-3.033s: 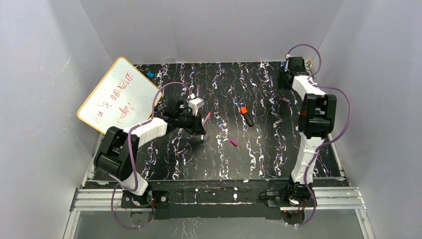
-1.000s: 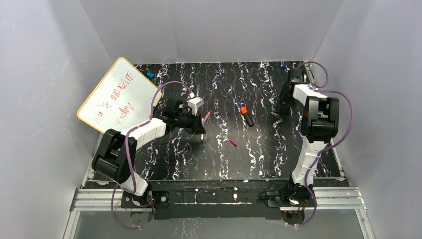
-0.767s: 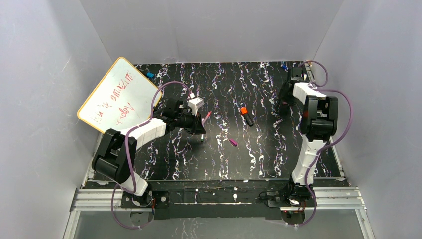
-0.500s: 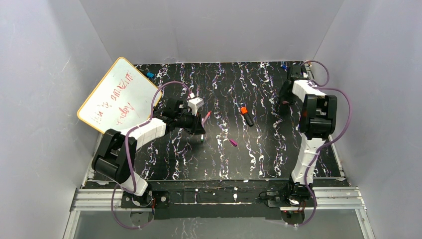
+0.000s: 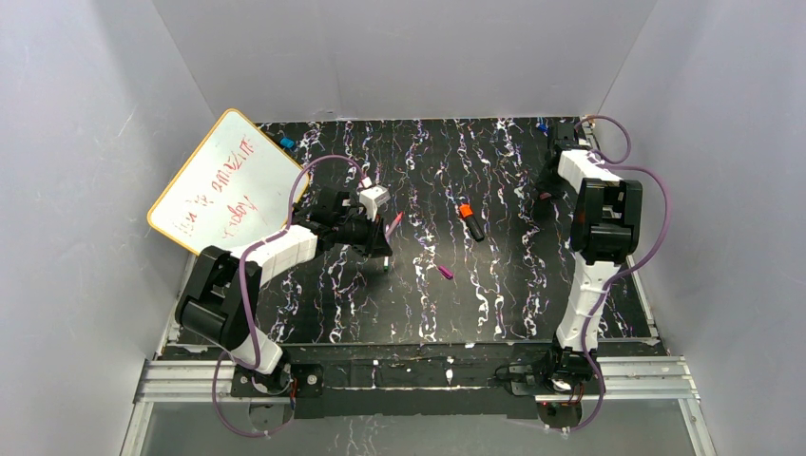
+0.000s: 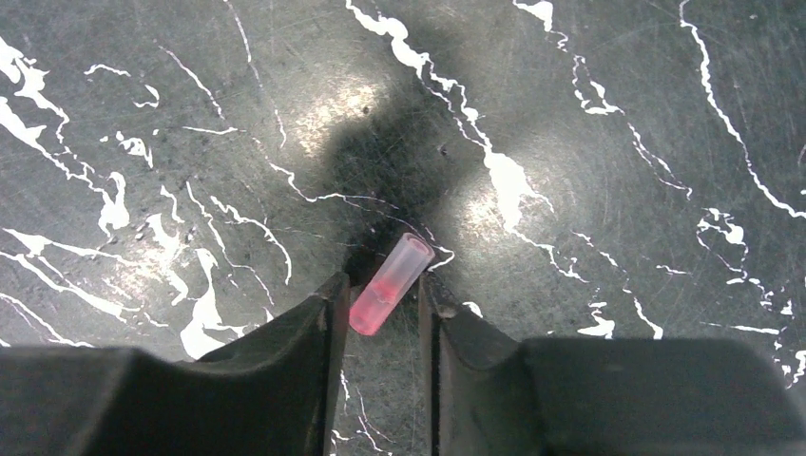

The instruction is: Insert the pens into the pen caps

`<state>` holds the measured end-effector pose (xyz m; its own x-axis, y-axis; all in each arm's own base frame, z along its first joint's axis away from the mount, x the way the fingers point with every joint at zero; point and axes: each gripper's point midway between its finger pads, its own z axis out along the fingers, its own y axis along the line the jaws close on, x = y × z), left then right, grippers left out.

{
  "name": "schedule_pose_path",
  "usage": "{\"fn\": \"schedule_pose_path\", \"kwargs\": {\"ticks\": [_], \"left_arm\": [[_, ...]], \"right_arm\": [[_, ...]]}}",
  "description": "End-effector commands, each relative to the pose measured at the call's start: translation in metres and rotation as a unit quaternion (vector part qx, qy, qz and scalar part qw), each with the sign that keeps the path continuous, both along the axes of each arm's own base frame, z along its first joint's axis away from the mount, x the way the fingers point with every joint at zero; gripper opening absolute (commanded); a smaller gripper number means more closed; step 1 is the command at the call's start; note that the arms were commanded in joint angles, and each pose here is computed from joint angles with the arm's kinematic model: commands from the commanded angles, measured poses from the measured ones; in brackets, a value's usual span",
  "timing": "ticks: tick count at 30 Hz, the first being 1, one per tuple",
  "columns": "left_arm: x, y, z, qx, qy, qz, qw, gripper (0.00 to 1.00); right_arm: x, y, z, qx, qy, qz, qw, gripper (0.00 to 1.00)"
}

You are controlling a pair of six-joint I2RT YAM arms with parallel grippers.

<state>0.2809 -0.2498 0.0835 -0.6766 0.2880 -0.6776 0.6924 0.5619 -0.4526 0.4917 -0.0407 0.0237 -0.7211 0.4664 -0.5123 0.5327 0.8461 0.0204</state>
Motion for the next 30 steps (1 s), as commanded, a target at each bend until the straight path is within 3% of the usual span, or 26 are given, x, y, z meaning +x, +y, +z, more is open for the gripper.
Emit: {"fn": "schedule_pose_path", "kwargs": {"ticks": [1, 5, 11, 16, 24, 30], "left_arm": [[-0.003, -0.001, 0.012, -0.005, -0.017, -0.009, 1.0, 0.0], [-0.003, -0.001, 0.013, -0.004, -0.019, -0.009, 1.0, 0.0], [-0.007, 0.002, 0.009, 0.005, -0.008, -0.008, 1.0, 0.0], [-0.008, 0.002, 0.009, 0.004, -0.008, -0.008, 1.0, 0.0], [-0.012, -0.012, 0.026, -0.061, -0.014, -0.009, 0.998, 0.0], [-0.027, -0.036, 0.053, -0.162, -0.019, -0.024, 0.986, 0.0]], "right_arm": [[-0.016, -0.001, -0.024, 0.005, 0.045, -0.013, 0.999, 0.37], [-0.022, -0.001, -0.033, 0.008, 0.056, -0.015, 0.998, 0.33], [-0.026, 0.005, -0.043, 0.022, 0.062, -0.006, 0.998, 0.08], [-0.016, 0.016, -0.022, 0.044, -0.003, 0.016, 0.999, 0.02], [-0.011, 0.091, 0.049, 0.076, -0.132, 0.124, 0.981, 0.01], [-0.023, 0.185, 0.127, 0.111, -0.23, 0.225, 0.94, 0.04]]}}
